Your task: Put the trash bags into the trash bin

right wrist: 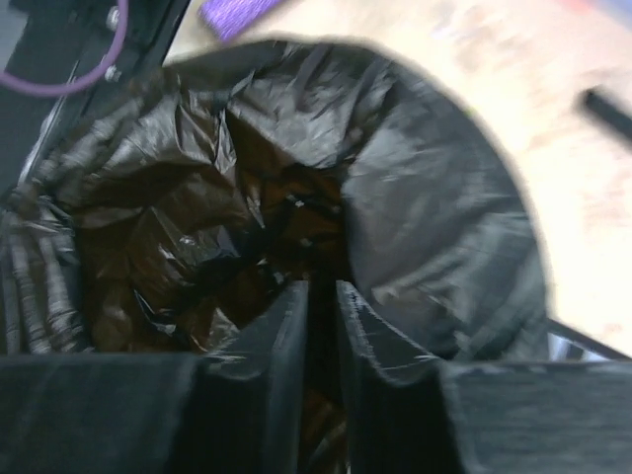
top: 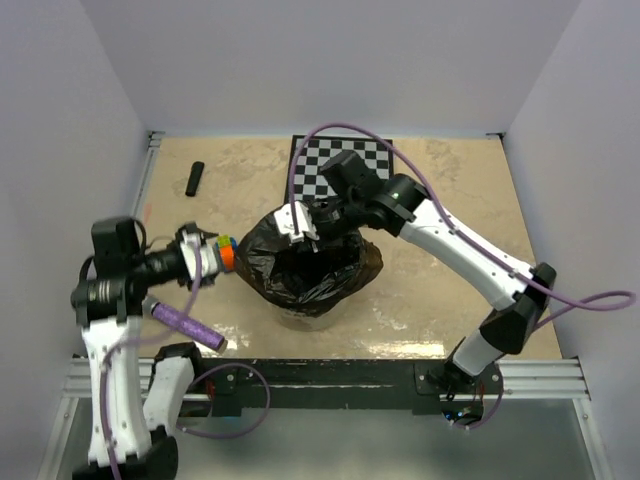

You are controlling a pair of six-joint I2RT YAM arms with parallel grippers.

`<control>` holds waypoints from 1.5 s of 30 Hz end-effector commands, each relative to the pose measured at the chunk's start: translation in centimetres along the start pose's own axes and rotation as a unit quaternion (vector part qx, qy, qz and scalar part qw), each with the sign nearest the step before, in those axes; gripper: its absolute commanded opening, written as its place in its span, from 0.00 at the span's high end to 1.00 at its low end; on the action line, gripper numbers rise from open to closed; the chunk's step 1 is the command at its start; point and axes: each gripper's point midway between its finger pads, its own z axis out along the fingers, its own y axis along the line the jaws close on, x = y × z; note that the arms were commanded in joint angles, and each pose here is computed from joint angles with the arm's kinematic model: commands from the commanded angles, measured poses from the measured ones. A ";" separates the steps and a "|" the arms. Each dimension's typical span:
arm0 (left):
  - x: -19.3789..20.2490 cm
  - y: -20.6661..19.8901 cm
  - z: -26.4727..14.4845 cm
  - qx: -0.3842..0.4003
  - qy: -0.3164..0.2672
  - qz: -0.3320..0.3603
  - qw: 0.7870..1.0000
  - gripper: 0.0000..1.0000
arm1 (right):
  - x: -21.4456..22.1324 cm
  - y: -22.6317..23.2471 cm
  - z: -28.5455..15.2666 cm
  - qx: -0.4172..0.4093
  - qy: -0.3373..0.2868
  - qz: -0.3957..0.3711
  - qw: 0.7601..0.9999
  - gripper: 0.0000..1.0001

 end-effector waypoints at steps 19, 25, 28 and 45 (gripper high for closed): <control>0.7 -8.8 4.1 0.067 -0.202 0.223 0.951 0.26 | 5.9 5.4 7.6 -0.091 0.110 0.037 0.989 0.69; 0.7 -9.0 4.8 0.073 -0.225 0.224 0.946 0.30 | 9.4 5.7 10.2 -0.069 0.145 0.087 0.983 0.61; 0.5 -10.0 4.8 0.088 -0.245 0.219 0.940 0.32 | 10.3 6.0 11.6 -0.077 0.155 0.092 0.981 0.60; 1.1 -11.3 7.2 0.144 -0.260 0.193 0.935 1.00 | 10.2 5.9 12.4 0.003 0.113 0.127 0.985 0.42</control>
